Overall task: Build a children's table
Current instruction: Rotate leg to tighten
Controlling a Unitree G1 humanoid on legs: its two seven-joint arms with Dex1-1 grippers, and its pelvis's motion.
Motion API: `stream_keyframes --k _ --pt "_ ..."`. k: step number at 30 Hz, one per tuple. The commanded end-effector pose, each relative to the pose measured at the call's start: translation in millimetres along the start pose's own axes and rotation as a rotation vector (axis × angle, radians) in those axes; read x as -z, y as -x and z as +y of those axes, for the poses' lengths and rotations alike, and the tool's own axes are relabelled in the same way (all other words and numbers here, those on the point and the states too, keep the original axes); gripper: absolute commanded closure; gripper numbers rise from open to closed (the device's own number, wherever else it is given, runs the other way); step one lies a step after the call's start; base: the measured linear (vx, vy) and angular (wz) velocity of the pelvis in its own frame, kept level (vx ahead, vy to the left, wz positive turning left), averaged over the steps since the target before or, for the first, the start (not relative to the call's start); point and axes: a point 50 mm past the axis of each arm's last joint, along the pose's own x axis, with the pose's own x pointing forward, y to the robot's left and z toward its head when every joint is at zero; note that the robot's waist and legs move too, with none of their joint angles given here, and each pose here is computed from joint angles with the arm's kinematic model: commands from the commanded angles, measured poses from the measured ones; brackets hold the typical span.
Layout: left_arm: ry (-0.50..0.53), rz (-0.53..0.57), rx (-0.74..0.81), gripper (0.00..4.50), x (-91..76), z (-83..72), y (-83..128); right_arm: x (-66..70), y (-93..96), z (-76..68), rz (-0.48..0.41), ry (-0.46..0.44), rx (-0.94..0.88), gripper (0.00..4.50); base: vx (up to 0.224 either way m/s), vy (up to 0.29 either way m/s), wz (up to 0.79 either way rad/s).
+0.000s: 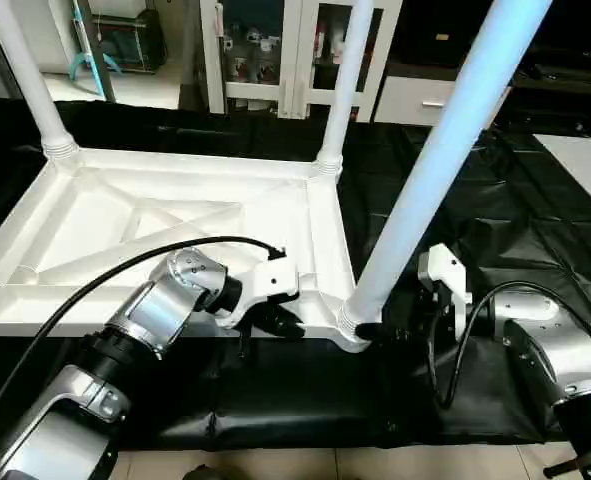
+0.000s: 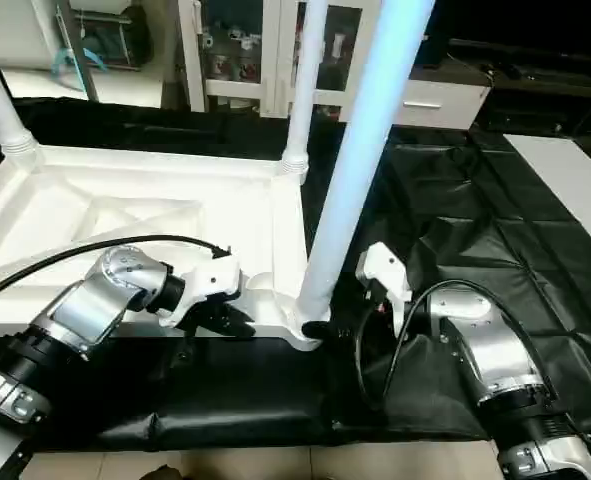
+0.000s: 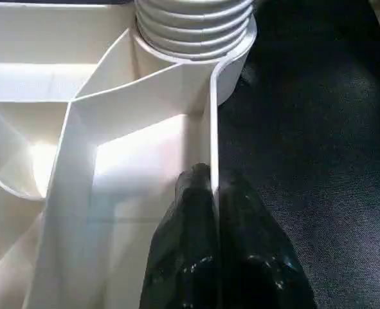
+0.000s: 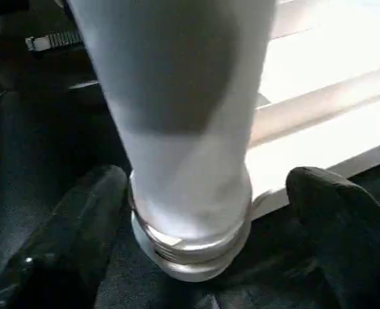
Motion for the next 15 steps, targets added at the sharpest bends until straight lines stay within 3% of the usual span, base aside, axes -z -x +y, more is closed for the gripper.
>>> stream_keyframes --k 1,4,11,15 --pt "-0.024 0.001 0.050 4.50 -3.3 -5.6 -6.7 -1.9 -1.3 -1.2 -0.005 0.015 -0.015 0.62 0.000 0.000 0.00" --pt "-0.026 0.000 0.050 4.50 -3.8 -5.5 -7.1 -1.9 -3.8 -0.3 -0.012 0.015 -0.028 0.66 0.000 0.000 0.00" --pt "-0.027 0.003 0.046 4.50 -4.8 -4.4 -7.1 3.4 -8.4 1.3 0.009 0.001 -0.055 1.42 0.000 0.000 0.00" --pt "-0.027 0.005 0.044 4.50 -4.8 -3.8 -6.4 4.9 -9.6 1.1 0.016 -0.005 -0.065 1.59 0.000 0.000 0.00"
